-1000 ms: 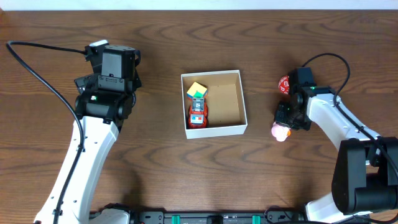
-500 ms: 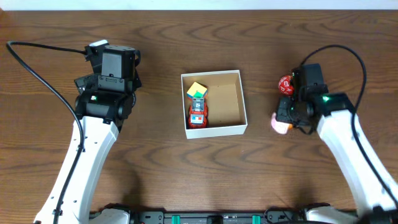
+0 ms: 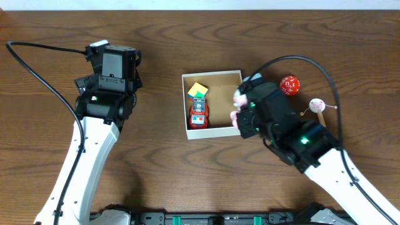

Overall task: Pack container
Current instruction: 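Carry the pig toy over the box and lower it inside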

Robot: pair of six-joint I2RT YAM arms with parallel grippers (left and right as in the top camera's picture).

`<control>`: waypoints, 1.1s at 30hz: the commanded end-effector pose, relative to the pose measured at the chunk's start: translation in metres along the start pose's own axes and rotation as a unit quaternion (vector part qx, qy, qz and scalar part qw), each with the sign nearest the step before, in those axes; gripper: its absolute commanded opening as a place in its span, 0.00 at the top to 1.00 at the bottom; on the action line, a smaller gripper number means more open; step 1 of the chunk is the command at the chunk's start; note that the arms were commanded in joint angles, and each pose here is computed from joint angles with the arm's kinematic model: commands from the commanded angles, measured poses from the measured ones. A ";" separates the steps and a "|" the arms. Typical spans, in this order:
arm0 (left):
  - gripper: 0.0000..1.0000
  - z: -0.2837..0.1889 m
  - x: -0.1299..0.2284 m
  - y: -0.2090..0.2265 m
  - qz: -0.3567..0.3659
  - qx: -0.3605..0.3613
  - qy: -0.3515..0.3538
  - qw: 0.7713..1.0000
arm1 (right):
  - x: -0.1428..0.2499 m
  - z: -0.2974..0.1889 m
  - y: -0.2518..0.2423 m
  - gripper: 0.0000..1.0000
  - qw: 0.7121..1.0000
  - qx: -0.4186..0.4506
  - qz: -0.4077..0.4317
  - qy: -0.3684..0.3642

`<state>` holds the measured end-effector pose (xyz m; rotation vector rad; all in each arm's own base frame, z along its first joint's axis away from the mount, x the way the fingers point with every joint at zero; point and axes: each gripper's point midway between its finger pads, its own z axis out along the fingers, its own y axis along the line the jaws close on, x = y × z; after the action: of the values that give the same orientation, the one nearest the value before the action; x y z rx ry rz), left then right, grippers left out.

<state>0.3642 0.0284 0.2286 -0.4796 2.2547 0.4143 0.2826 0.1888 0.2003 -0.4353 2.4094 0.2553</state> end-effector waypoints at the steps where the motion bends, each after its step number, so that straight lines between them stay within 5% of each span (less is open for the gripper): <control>1: 0.02 -0.004 -0.007 0.005 -0.013 -0.007 -0.011 1.000 | 0.003 0.020 0.004 0.99 0.999 0.028 -0.035 0.017; 17: 0.02 -0.004 -0.007 0.005 -0.013 -0.007 -0.011 1.000 | -0.001 0.093 0.021 0.97 0.997 0.035 -0.072 0.022; 29: 0.02 -0.004 -0.007 0.005 -0.013 -0.007 -0.011 1.000 | 0.028 0.095 0.010 0.84 0.992 0.052 -0.083 0.074; 33: 0.02 -0.004 -0.007 0.005 -0.013 -0.007 -0.011 1.000 | 0.034 0.097 0.009 0.66 0.992 0.054 -0.084 0.082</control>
<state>0.3643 0.0284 0.2286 -0.4795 2.2546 0.4137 0.3154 0.2205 0.1146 -0.6020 2.4948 0.0495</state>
